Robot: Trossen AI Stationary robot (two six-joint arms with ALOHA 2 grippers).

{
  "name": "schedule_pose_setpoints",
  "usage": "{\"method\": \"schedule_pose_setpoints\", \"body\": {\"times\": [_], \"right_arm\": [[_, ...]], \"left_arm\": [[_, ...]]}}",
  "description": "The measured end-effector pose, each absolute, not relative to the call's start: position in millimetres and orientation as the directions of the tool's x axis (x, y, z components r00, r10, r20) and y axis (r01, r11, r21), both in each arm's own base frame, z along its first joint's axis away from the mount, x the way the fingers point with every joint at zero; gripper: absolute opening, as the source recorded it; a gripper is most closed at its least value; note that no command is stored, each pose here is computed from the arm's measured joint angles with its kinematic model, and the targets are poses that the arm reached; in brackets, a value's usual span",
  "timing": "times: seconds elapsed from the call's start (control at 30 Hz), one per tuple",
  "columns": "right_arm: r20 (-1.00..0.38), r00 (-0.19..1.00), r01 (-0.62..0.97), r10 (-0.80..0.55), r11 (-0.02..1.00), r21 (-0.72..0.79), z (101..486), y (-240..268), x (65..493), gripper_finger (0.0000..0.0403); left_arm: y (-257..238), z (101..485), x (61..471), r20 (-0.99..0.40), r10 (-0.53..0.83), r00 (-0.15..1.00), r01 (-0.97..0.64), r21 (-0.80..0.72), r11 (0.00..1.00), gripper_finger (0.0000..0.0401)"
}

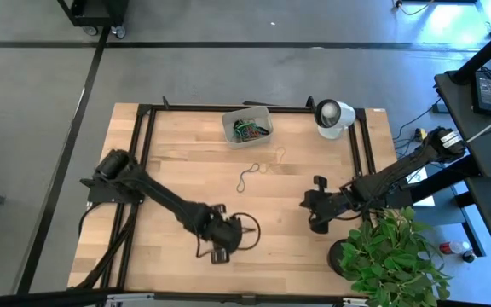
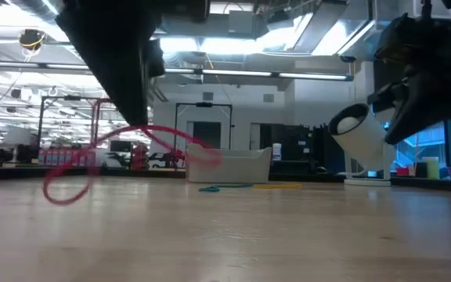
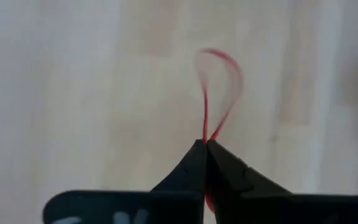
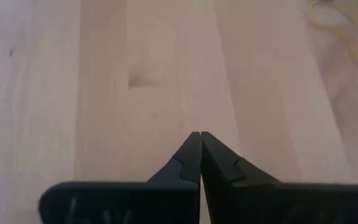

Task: Pick and place rubber bands into bin
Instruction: Put the red rubber band into the gray bin

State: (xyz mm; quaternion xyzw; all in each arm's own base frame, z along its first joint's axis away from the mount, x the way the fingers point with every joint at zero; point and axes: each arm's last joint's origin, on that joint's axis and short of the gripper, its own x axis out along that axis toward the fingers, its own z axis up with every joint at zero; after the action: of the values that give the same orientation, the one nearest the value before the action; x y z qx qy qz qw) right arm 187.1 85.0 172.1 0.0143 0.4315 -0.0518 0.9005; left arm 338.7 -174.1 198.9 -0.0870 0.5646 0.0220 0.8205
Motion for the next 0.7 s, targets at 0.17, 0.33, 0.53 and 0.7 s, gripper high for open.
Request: {"method": "schedule_pose_setpoints", "body": {"times": [0.17, 0.33, 0.53, 0.7], "right_arm": [[-0.762, 0.642, 0.127, -0.087, 0.992, -0.006, 173.6, 83.3, 190.2, 0.0007], [-0.762, 0.641, 0.143, -0.098, 0.99, -0.007, 173.6, 79.9, 191.6, 0.0007], [-0.741, 0.665, 0.146, -0.09, 0.989, 0.011, 175.8, 80.2, 194.6, 0.0007], [-0.737, 0.663, 0.216, -0.131, 0.976, 0.022, 176.2, 67.8, 199.8, 0.0007]], "left_arm": [[-131.0, 232.6, 339.4, -0.909, 0.021, 0.415, -0.245, -0.09, 0.965, 0.0002], [-67.5, 255.1, 346.5, -0.877, 0.124, 0.463, -0.382, -0.072, 0.921, 0.0002], [15.1, 267.8, 347.9, -0.866, 0.18, 0.467, -0.38, -0.013, 0.925, 0.0002], [84.5, 271.3, 346.4, -0.826, 0.231, 0.513, -0.395, 0.012, 0.918, 0.0002]]}}
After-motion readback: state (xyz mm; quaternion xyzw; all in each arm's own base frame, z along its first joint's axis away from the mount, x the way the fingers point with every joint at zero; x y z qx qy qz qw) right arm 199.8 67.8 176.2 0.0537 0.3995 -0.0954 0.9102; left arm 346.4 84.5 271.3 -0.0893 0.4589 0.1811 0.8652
